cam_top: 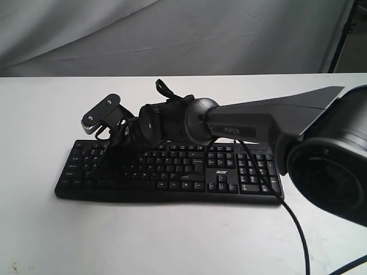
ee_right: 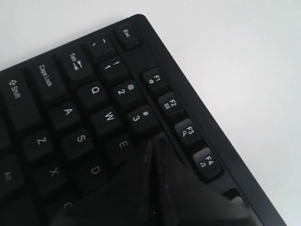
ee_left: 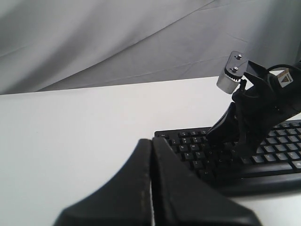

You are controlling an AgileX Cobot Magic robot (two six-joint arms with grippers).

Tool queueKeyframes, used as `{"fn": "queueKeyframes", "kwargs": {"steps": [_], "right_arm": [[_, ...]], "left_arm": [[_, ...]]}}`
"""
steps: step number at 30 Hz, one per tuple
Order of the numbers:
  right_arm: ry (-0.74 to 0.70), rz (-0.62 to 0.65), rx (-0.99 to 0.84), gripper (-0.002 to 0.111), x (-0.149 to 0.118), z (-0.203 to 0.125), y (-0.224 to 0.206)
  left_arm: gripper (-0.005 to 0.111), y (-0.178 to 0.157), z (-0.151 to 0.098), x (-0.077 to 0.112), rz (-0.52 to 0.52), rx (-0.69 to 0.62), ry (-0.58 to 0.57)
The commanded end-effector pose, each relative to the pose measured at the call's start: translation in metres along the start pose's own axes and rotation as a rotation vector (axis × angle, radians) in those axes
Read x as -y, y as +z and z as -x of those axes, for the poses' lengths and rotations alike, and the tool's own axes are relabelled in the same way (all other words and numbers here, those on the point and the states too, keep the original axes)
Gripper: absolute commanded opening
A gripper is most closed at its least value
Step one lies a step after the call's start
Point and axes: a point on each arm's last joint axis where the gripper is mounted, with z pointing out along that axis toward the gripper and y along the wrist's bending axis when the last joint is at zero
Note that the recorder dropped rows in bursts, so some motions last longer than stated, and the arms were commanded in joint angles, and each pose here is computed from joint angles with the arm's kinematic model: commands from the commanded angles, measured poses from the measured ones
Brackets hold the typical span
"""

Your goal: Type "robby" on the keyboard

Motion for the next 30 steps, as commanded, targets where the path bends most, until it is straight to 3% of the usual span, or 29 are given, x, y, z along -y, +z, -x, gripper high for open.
{"fn": "queueKeyframes", "kwargs": {"steps": [1,10,17,30], "right_arm": [[-0.014,-0.010,0.023,0.000,0.001,0.006,-0.004],[-0.009,-0.037,0.065,0.000,0.014,0.022,-0.052],[0.028,-0.074,0.030,0.000,0.023,-0.009,-0.084],[0.073,-0.098,-0.029,0.000,0.033,-0.042,-0.069]], "left_arm": [[0.000,0.000,-0.001,0.000,-0.005,0.007,0.003],[0.000,0.000,-0.001,0.000,-0.005,0.007,0.003],[0.000,0.000,-0.001,0.000,-0.005,0.007,0.003],[0.000,0.000,-0.001,0.000,-0.005,0.007,0.003]]}}
